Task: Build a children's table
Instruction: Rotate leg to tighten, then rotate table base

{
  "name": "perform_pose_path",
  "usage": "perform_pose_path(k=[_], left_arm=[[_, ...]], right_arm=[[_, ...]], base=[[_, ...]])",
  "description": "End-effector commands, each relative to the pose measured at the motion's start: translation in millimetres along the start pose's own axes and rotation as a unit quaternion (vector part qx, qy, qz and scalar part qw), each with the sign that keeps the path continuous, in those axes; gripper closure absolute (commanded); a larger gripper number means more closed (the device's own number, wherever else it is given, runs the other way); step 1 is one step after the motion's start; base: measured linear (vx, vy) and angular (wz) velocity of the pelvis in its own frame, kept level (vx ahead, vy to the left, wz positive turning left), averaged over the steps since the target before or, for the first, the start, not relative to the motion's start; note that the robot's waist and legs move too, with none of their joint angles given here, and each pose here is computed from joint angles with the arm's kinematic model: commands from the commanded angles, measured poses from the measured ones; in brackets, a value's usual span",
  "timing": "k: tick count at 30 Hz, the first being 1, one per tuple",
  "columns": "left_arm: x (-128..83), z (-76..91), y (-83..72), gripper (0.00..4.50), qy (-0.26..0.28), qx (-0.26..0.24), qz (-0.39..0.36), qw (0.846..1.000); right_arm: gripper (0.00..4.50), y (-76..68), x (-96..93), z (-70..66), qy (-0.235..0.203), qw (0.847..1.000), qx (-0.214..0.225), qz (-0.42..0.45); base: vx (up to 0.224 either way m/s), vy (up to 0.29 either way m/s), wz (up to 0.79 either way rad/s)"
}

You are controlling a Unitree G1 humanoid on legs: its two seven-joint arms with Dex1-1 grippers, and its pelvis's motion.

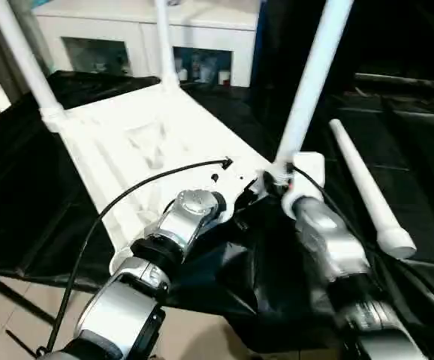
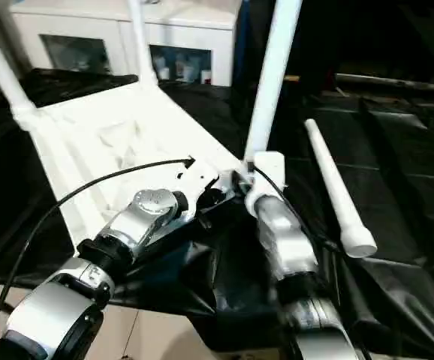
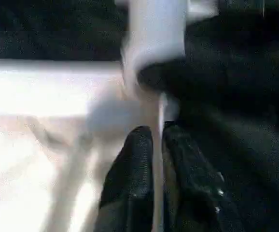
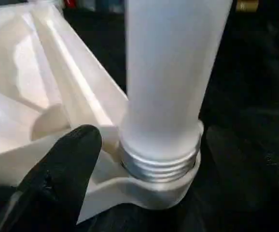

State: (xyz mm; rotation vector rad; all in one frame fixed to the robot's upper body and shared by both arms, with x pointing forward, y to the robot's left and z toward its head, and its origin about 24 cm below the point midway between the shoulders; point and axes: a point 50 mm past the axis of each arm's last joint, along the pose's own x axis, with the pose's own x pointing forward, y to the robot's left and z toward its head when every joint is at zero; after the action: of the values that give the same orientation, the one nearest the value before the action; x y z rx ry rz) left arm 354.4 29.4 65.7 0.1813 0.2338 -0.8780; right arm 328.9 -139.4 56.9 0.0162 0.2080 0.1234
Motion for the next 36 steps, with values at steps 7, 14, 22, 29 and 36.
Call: perform_pose_path(k=[7, 14, 22, 29, 36], left_arm=[[-28, 34.7, 46.5, 3.19, -0.070, 0.035, 0.137, 0.988], [-126, 24.6, 115.6, 2.75, -0.024, 0.076, 0.378, 0.922], [-220, -14.9, 127.0, 2.27, 0.106, 0.089, 0.542, 0.829], [-246, -54.6, 110.6, 2.27, 0.243, 0.058, 0.483, 0.839], [-231, -67.2, 80.6, 2.27, 0.293, 0.024, 0.361, 0.885]], right_arm=[[0.58, 4.9, -23.9, 1.8, 0.003, 0.997, -0.047, 0.054], [0.58, 8.5, -33.7, -3.2, 0.033, 0.994, -0.068, 0.077], [1.06, -1.9, -30.4, -18.1, 0.077, 0.994, -0.066, 0.041], [1.63, -3.0, -13.7, -26.4, 0.121, 0.990, -0.072, 0.029], [2.19, 4.1, -1.6, -28.4, 0.141, 0.986, -0.071, 0.047]], base=[[0.000, 0.000, 0.00], [0.000, 0.000, 0.00], [0.000, 0.000, 0.00], [0.000, 0.000, 0.00], [0.000, 0.000, 0.00]])
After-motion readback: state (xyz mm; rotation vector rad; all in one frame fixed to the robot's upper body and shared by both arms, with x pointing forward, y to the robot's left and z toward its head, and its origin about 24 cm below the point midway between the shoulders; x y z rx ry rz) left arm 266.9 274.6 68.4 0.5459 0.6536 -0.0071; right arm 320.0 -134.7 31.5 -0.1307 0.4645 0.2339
